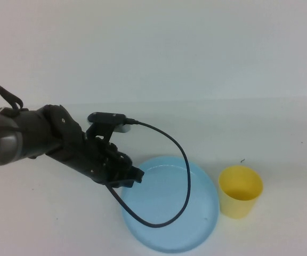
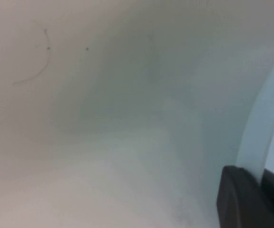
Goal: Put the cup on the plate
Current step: Place the plate on the center of the table, then pick up the cup from the table
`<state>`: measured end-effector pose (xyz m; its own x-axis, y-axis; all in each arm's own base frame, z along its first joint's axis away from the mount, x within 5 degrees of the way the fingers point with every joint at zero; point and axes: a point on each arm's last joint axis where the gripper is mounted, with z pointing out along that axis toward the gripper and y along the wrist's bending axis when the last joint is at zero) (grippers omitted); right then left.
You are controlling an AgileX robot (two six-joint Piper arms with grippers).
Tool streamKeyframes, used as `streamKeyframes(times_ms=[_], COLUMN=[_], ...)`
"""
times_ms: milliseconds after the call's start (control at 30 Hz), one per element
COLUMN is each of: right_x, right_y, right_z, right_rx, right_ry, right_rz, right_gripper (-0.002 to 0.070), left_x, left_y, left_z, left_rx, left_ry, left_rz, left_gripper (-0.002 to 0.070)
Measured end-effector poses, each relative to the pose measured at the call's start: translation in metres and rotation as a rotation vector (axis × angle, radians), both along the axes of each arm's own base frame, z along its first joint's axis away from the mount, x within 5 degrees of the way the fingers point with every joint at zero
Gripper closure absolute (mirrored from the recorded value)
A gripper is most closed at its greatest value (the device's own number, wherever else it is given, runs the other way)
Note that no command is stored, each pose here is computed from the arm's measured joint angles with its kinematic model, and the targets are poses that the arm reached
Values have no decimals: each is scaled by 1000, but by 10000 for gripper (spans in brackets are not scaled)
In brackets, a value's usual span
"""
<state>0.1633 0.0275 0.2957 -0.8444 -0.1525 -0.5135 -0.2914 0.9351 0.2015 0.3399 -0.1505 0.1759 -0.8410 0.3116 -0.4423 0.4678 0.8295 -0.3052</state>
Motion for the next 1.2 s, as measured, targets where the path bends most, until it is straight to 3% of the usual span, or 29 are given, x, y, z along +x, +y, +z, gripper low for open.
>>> streamKeyframes(times_ms=[133,267,433,567,667,767,867,1000,1200], right_x=[0,0,0,0,0,0,2,7,38], right_y=[0,1,6,8,9,12,19,34,60], right_z=[0,0,3,4,4,3,1,-6,-18], right_rx=[-7,-4,37,36,27,28,35,36,27], right_ry=[-5,-8,-34,-62,-70,-69,-52,-35,1], right_rz=[13,20,69,125,148,169,207,280,356], right_gripper=[664,607,423,303,276,267,266,265,260], left_x=[0,0,0,-1,-1,-1,-4,-22,-75], left_y=[-1,0,-1,-2,-3,-2,7,21,45], left_z=[0,0,-4,-6,-5,-1,25,84,162], left_rx=[5,26,30,27,16,-2,12,72,152], left_ry=[-5,-34,-30,-27,-27,-25,-105,-296,-482], left_rz=[-8,-59,-69,-113,-110,-98,-109,-165,-203], left_gripper=[668,668,650,521,393,349,403,592,668])
